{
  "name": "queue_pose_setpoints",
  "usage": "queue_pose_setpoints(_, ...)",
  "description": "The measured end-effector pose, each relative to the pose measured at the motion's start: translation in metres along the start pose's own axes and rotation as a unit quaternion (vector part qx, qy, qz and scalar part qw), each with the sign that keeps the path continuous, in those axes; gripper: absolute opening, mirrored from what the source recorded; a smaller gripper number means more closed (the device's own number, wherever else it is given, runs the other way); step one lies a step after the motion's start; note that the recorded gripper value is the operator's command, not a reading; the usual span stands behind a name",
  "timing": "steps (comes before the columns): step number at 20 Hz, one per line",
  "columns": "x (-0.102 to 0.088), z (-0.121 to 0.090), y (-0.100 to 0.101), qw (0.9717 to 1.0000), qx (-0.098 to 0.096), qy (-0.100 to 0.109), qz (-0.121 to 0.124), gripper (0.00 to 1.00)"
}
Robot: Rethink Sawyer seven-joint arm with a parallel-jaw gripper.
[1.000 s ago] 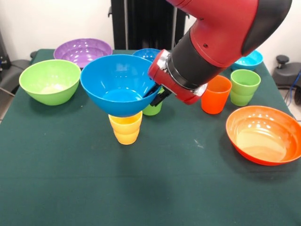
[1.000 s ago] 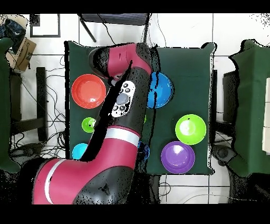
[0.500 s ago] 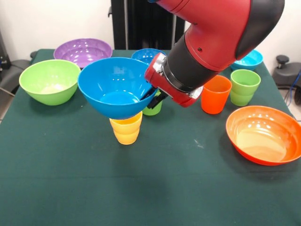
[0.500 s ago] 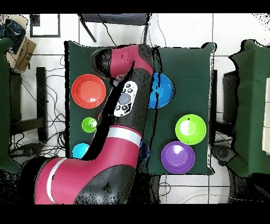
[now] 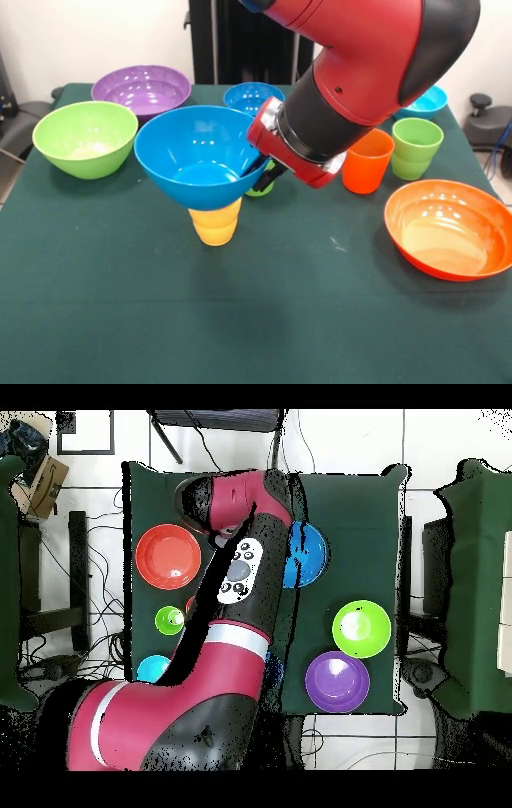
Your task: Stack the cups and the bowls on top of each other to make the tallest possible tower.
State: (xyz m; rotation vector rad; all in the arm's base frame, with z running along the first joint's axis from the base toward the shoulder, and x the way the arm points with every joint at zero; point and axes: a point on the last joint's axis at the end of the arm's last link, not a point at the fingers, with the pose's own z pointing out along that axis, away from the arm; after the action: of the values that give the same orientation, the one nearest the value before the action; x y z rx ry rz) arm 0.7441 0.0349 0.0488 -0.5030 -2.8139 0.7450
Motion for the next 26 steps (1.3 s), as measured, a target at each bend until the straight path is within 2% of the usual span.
queue_pose_setpoints(5, 0.002, 0.01, 0.006, 1.0, -0.003, 0.005, -0.002, 0.0)
queue_pose_setpoints(12, 0.008, 0.038, 0.021, 0.9999, -0.004, 0.014, -0.008, 0.0)
queue_pose_setpoints(26, 0.007, 0.035, 0.02, 0.9999, -0.009, 0.014, -0.003, 0.0)
